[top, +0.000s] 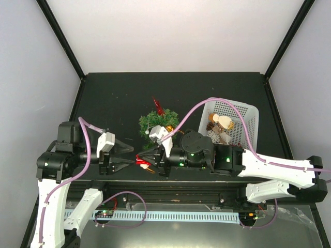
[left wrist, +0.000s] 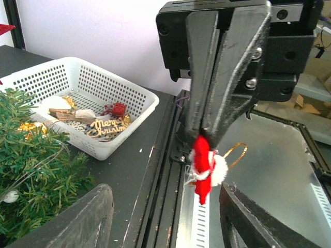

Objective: Decorate the small christmas tree

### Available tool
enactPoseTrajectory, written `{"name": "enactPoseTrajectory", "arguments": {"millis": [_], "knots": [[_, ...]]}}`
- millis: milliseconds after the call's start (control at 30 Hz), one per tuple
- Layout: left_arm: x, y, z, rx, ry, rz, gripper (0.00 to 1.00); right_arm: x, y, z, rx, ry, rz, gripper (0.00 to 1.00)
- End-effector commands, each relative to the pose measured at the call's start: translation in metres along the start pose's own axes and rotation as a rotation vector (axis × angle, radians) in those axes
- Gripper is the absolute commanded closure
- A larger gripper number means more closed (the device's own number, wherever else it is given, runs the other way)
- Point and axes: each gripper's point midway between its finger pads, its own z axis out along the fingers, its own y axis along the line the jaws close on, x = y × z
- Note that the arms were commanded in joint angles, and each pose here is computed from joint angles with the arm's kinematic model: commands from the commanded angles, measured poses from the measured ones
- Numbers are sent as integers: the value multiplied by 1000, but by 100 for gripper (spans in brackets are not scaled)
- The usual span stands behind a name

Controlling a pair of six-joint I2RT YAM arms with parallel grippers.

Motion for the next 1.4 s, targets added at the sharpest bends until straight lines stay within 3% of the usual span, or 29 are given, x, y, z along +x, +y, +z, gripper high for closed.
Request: {"name": "enactPoseTrajectory", "arguments": {"millis": [0,367,933,1367], "knots": [[-2,-5,0,16,-17,20,44,1,-16,-5,79,-24,-10,99],[-2,-10,0,43,-25,25,47,5,-35,-6,182,-29,-27,99],[-1,1,3,50,-22,-8,33,-4,2,15,-23,-17,-24,99],[-5,-5,3,82,-40,-4,48,-18,15,10,-75,-56,-15,99]]}}
